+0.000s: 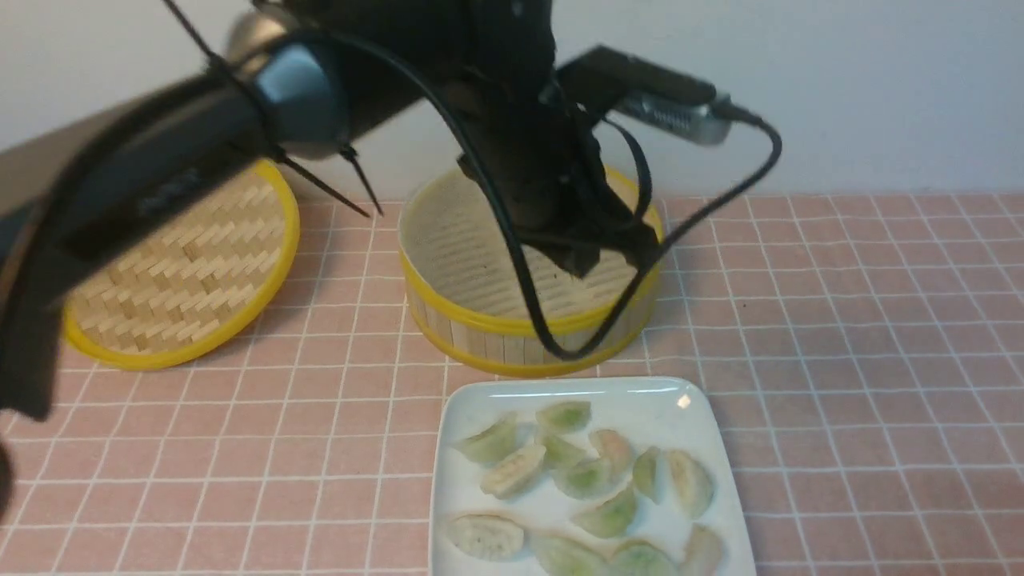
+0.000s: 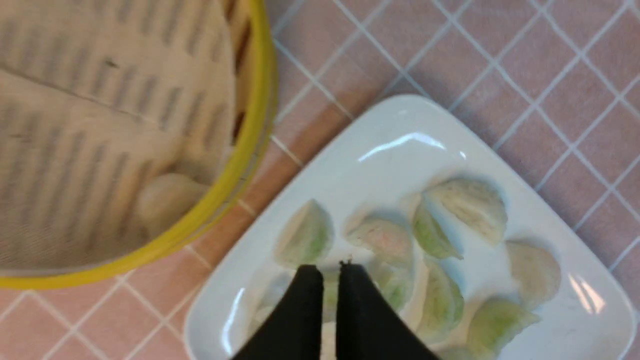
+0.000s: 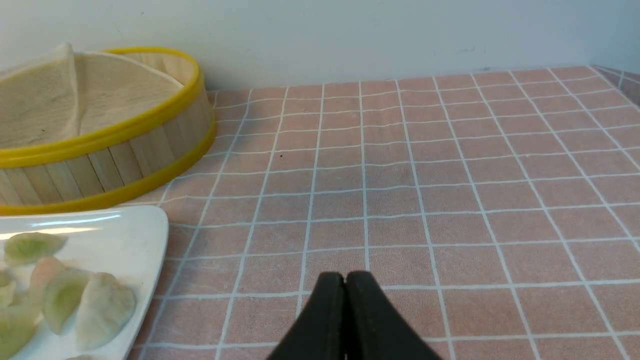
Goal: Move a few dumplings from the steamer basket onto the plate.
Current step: Use the left arm to put the dumpling into the plate
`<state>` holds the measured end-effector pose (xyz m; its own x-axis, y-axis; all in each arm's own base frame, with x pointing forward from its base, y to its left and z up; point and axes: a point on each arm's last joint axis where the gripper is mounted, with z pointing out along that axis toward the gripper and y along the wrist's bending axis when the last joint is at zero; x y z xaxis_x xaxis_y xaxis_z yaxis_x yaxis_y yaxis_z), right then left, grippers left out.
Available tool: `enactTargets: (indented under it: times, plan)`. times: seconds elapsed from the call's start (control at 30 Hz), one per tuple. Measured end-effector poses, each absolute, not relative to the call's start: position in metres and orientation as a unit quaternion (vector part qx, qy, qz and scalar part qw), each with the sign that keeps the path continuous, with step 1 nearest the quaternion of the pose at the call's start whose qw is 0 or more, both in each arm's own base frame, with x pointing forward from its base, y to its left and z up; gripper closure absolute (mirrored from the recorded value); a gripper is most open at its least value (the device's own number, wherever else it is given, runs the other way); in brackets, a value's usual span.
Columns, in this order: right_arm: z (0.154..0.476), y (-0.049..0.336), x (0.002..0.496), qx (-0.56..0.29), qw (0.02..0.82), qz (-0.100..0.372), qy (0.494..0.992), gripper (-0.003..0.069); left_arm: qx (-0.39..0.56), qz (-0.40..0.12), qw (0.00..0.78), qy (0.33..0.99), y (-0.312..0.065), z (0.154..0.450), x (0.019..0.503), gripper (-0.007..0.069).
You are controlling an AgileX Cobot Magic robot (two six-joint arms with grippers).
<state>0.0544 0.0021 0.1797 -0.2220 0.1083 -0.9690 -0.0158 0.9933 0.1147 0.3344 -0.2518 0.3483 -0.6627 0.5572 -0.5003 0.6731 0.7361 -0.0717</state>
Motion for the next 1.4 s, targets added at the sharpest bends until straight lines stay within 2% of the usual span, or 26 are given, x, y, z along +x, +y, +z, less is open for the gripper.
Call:
enactTargets:
  times: [0.1,0.2,0.37,0.53,0.67,0.8,0.93,1.23,1.4]
  plan:
    - [0.180,0.002,0.054,0.030,0.623,0.050,0.780,0.0672,0.326,-0.136,0.288,0.890,-0.230,0.398,0.308,0.0631]
    - [0.180,0.002,0.054,0.030,0.623,0.050,0.780,0.0672,0.310,-0.155,0.350,0.870,-0.207,0.435,0.277,0.0631]
    - [0.180,0.002,0.054,0.030,0.623,0.050,0.780,0.0672,0.282,-0.176,0.438,0.835,-0.167,0.457,0.224,0.0631]
    - [0.180,0.002,0.054,0.030,0.623,0.050,0.780,0.0672,0.248,-0.196,0.512,0.799,-0.124,0.433,0.168,0.0631]
    - [0.180,0.002,0.054,0.030,0.623,0.050,0.780,0.0672,0.219,-0.220,0.583,0.751,-0.093,0.399,0.127,0.0631]
    - [0.180,0.002,0.054,0.030,0.623,0.050,0.780,0.0672,0.208,-0.230,0.618,0.722,-0.076,0.370,0.104,0.0631]
    - [0.180,0.002,0.054,0.031,0.623,0.051,0.780,0.0672,0.198,-0.241,0.650,0.693,-0.057,0.352,0.078,0.0631]
    - [0.180,0.002,0.054,0.031,0.623,0.051,0.780,0.0672,0.193,-0.244,0.689,0.655,-0.037,0.337,0.051,0.0631]
    - [0.180,0.002,0.054,0.031,0.623,0.051,0.780,0.0672,0.207,-0.220,0.695,0.653,-0.036,0.335,0.051,0.0631]
